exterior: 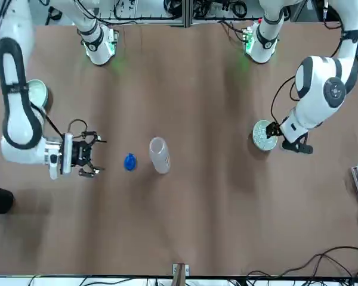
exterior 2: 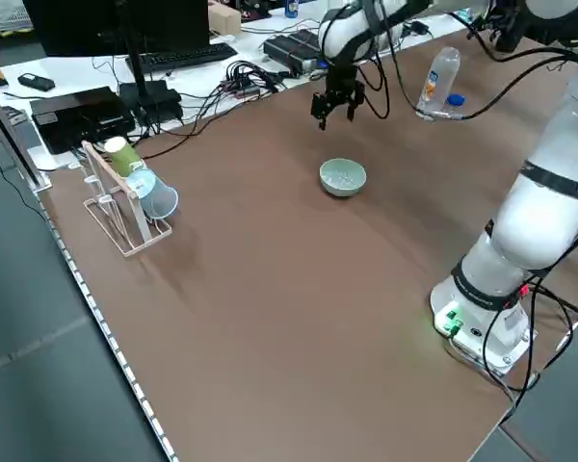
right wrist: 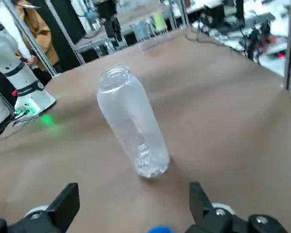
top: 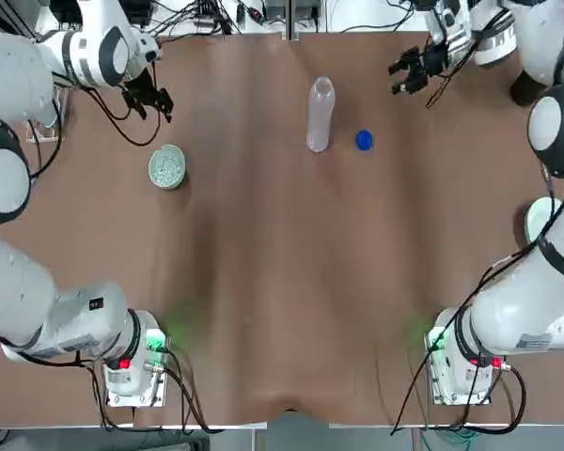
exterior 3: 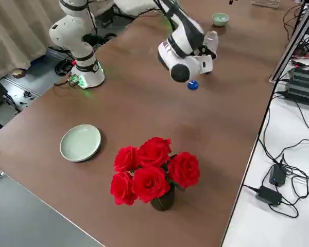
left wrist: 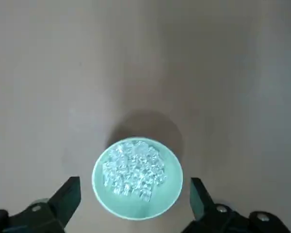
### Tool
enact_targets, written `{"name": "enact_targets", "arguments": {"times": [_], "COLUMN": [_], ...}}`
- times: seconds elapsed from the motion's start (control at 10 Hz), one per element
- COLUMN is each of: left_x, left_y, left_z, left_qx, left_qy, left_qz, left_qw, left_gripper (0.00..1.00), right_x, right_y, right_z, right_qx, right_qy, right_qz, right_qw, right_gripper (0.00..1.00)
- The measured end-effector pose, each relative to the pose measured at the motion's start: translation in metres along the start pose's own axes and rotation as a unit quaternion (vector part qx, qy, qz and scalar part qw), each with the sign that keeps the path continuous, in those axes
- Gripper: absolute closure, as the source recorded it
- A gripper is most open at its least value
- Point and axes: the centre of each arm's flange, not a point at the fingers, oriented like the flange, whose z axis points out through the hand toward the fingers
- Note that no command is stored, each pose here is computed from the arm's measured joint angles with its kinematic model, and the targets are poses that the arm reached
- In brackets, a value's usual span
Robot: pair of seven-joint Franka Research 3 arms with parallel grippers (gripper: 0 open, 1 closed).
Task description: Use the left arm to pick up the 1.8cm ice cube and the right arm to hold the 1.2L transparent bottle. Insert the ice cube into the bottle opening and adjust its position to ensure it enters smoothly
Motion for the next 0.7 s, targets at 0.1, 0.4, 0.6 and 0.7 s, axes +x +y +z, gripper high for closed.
{"name": "enact_targets", "arguments": {"times": [0.1, 0.4, 0.6, 0.7], "left_x": [-0.003, -0.025, -0.040, -0.045], "left_y": [0.004, -0.002, -0.008, -0.015], "left_z": [0.014, 0.062, 0.090, 0.096], "left_qx": [-0.003, -0.004, -0.005, -0.006], "left_qy": [-0.009, 0.005, -0.002, -0.009], "left_qz": [0.000, -0.007, -0.012, -0.017], "left_qw": [1.000, 1.000, 1.000, 1.000], "left_gripper": [0.01, 0.01, 0.01, 0.01], "right_x": [-0.013, -0.048, -0.069, -0.079], "right_y": [0.002, 0.004, 0.003, 0.001], "right_z": [0.033, 0.121, 0.153, 0.169], "right_qx": [0.014, 0.013, 0.000, -0.006], "right_qy": [0.037, 0.110, 0.145, 0.163], "right_qz": [-0.034, -0.104, -0.112, -0.111], "right_qw": [0.999, 0.988, 0.983, 0.980], "right_gripper": [0.00, 0.00, 0.00, 0.00]}}
